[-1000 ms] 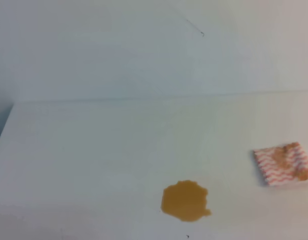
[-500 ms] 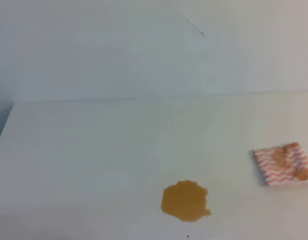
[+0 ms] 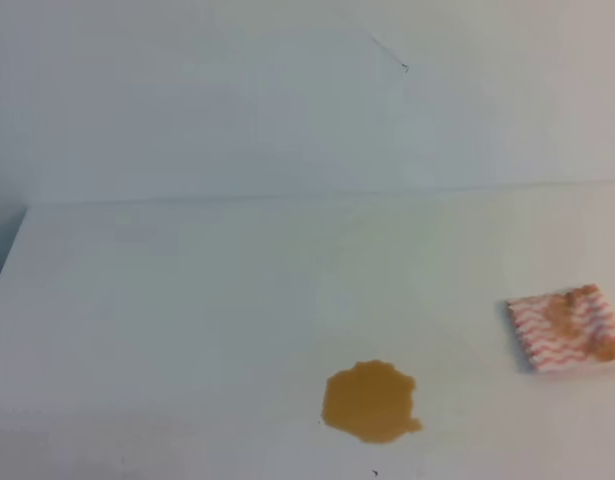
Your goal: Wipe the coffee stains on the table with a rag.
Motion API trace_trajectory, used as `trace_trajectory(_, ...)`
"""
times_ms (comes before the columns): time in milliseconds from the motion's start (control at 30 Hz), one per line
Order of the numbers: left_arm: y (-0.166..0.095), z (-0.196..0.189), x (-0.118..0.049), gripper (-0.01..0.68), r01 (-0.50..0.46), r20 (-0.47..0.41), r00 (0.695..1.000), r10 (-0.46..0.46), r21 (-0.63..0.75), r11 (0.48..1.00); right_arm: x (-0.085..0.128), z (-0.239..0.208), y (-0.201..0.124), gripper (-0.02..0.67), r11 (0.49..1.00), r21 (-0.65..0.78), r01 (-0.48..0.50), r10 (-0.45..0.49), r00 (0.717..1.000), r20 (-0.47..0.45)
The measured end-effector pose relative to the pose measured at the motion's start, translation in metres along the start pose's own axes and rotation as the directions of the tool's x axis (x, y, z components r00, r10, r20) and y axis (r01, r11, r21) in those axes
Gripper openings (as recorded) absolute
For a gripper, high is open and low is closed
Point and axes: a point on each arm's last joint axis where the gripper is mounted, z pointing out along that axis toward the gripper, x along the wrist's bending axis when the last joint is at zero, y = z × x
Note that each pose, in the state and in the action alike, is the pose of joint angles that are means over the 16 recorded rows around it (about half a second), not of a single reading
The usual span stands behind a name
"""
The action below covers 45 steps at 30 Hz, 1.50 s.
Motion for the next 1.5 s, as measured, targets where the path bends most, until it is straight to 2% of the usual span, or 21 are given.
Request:
trace_trajectory(100, 0.000, 0.000, 0.000, -0.001, 0.000, 0.000, 1.000, 0.000, 0.000, 1.000, 0.001, 0.013, 0.014, 0.000, 0.991, 0.134, 0.022, -0.019, 1.000, -0.019)
trace_trajectory(200, 0.000, 0.000, 0.000, -0.001, 0.000, 0.000, 1.000, 0.000, 0.000, 1.000, 0.003, 0.033, 0.027, 0.000, 0.961, 0.270, 0.065, -0.054, 0.997, -0.050)
trace_trajectory(400, 0.000, 0.000, 0.000, -0.001, 0.000, 0.000, 1.000, 0.000, 0.000, 1.000, 0.004, 0.093, 0.024, 0.000, 0.832, 0.547, 0.096, -0.053, 0.994, -0.094)
trace_trajectory(567, 0.000, 0.000, 0.000, -0.001, 0.000, 0.000, 1.000, 0.000, 0.000, 1.000, 0.004, 0.149, -0.007, 0.000, 0.700, 0.703, 0.126, -0.056, 0.991, -0.122)
trace_trajectory(800, 0.000, 0.000, 0.000, -0.001, 0.000, 0.000, 1.000, 0.000, 0.000, 1.000, 0.005, 0.202, -0.077, -0.001, 0.499, 0.850, 0.169, -0.048, 0.985, -0.167)
trace_trajectory(1000, 0.000, 0.000, 0.000, -0.001, 0.000, 0.000, 1.000, 0.000, 0.000, 1.000, 0.006, 0.220, -0.126, 0.012, 0.390, 0.904, 0.172, -0.018, 0.984, -0.179)
trace_trajectory(1167, 0.000, 0.000, 0.000, -0.001, 0.000, 0.000, 1.000, 0.000, 0.000, 1.000, 0.009, 0.226, -0.150, 0.084, 0.336, 0.928, 0.160, 0.024, 0.984, -0.179)
trace_trajectory(1500, 0.000, 0.000, 0.000, -0.001, 0.000, 0.000, 1.000, 0.000, 0.000, 1.000, 0.023, 0.251, -0.177, 0.297, 0.256, 0.952, 0.168, 0.145, 0.967, -0.210)
